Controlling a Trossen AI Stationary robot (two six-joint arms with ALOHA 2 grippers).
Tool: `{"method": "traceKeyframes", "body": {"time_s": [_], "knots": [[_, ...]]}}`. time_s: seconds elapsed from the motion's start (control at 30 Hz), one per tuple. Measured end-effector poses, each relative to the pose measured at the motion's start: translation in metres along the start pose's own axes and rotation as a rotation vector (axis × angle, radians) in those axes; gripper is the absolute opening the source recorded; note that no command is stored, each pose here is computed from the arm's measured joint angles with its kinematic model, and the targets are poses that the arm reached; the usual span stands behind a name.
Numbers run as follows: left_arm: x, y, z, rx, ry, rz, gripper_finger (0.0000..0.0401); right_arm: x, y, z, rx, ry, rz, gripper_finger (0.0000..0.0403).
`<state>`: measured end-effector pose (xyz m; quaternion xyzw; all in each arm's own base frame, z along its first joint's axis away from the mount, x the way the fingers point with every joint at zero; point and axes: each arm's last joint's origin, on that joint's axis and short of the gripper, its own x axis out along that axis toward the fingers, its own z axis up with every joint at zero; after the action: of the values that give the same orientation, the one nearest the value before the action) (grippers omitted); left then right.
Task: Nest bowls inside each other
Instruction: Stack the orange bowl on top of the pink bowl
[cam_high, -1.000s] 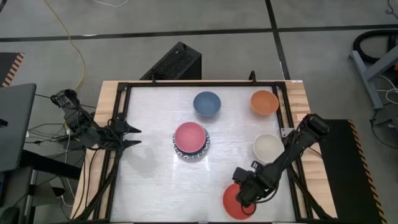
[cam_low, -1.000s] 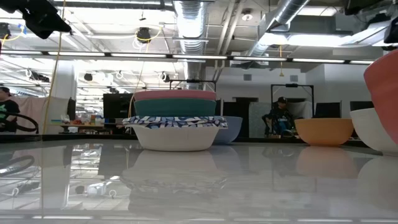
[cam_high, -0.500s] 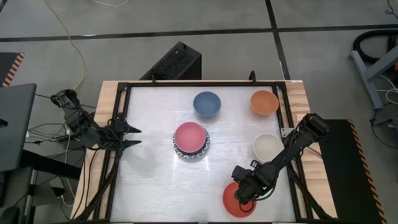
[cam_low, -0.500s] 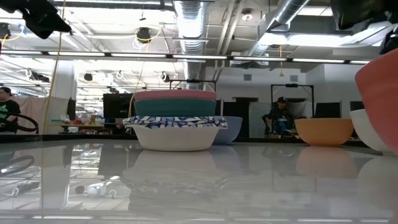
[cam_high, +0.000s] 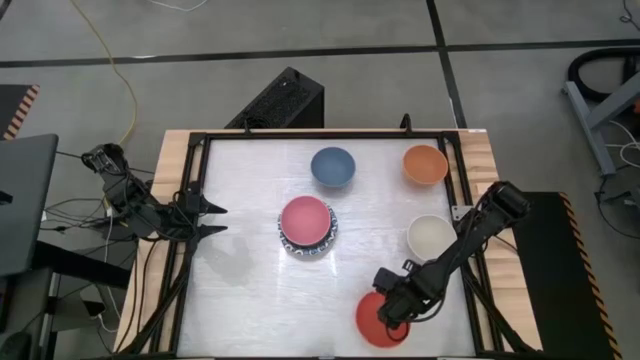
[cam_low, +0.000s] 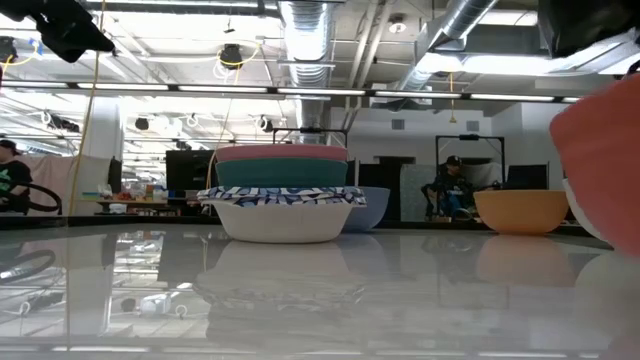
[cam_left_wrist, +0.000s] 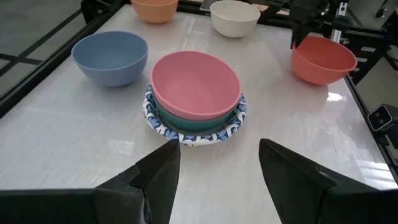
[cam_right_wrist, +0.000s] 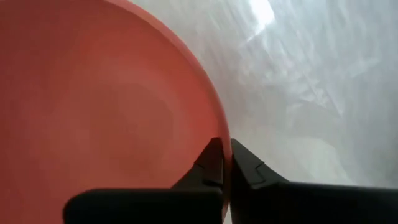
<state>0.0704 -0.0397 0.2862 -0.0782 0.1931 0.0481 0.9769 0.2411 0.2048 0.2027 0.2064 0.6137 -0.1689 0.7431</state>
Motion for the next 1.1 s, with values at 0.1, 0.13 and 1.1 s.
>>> {"method": "traceKeyframes", "body": {"time_s": [0.1, 0.13, 1.1], "knots": [[0.0, 0.0, 0.0, 0.0, 0.0, 0.0, 0.0208, 0.001, 0.0, 0.002, 0.01, 0.002, 0.001, 0.0016], [0.0, 0.0, 0.0, 0.0, 0.0, 0.0, 0.0208, 0.001, -0.001, 0.004, 0.016, 0.002, 0.005, 0.0017], [0.003, 0.0, -0.005, 0.047, 0.016, 0.01, 0.0208, -0.001, -0.052, 0.112, -0.182, 0.013, 0.055, 0.0008]]}}
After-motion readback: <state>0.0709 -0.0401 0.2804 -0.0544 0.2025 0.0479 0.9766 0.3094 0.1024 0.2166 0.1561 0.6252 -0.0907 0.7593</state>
